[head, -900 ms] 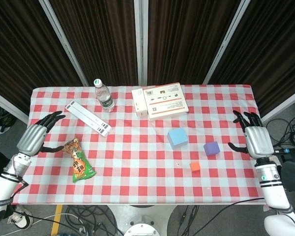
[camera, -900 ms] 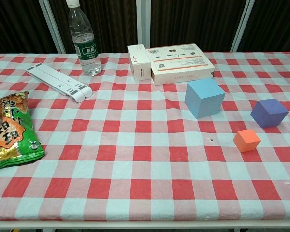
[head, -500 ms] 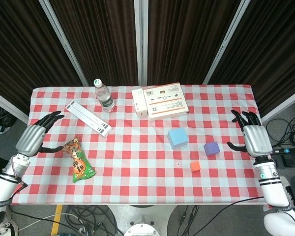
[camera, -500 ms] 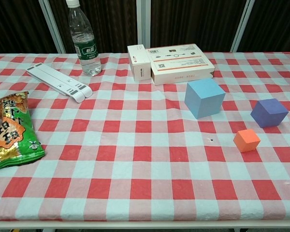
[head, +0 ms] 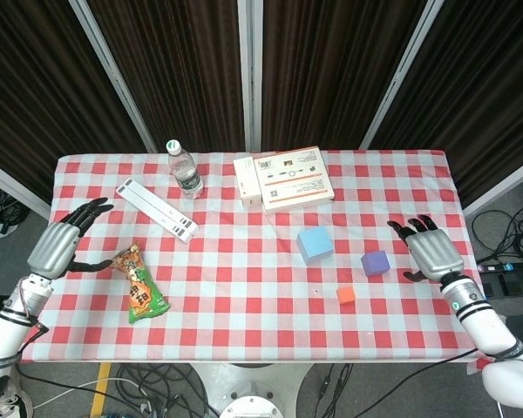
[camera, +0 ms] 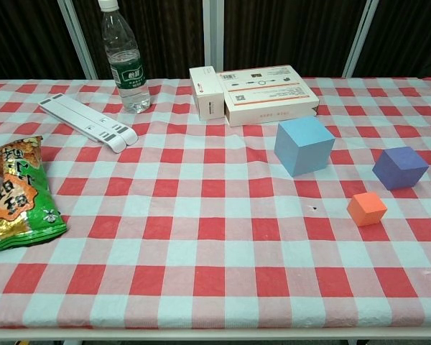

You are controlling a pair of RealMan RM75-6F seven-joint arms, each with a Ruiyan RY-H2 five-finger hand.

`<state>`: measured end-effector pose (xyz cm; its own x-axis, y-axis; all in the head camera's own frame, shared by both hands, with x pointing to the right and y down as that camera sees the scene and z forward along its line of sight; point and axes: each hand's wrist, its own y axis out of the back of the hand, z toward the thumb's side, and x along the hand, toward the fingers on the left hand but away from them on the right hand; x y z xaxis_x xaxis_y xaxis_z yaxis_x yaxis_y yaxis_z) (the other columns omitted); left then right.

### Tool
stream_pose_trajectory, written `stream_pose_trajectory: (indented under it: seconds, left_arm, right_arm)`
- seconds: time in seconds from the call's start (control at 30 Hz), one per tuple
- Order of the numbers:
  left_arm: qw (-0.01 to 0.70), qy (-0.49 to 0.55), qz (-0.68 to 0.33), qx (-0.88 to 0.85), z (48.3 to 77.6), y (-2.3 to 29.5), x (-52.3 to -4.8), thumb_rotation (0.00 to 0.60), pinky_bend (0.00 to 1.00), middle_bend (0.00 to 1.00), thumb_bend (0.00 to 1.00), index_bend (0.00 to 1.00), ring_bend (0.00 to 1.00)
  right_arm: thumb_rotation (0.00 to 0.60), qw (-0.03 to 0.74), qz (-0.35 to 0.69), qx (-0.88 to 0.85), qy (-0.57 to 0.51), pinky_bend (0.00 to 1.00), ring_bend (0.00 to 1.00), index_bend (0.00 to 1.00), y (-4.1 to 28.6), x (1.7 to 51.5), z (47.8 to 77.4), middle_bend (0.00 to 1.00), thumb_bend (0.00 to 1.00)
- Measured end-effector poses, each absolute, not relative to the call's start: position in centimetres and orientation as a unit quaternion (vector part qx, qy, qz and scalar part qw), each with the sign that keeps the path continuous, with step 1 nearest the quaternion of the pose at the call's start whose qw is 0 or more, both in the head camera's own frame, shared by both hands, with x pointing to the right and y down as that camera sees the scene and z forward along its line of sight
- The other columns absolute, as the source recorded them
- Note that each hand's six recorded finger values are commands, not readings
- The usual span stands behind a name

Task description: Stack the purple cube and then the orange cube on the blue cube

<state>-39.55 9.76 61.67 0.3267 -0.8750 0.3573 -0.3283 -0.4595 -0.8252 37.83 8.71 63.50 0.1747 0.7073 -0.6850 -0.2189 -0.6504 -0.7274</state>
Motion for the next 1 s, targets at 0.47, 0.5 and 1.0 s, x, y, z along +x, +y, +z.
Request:
stream_pose_trajectory:
  seconds: [0.47,0.5,1.0]
  left_arm:
    - [0.330,0.419,-0.412,-0.739,61.1,10.3,-40.9,0.600,0.29,0.19,0.00,0.20,0.16]
    - [0.330,0.419,-0.411,-0.739,61.2,10.3,-40.9,0.600,0.29,0.19,0.00,0.20,0.16]
    - [0.336,0.414,-0.418,-0.736,61.3,10.4,-41.2,0.600,0.29,0.19,0.00,0.20,0.16]
  right_arm:
    - [0.600,0.398,0.606,-0.676,-0.130,0.07,0.09,0.07,9.9,36.2,68.4,0.27,0.07]
    - [0.600,0.399,0.605,-0.676,-0.129,0.07,0.09,0.07,9.8,36.2,68.6,0.27,0.07]
    - [0.600,0.394,0.601,-0.684,-0.125,0.07,0.09,0.07,9.8,35.5,71.2,0.32,0.07]
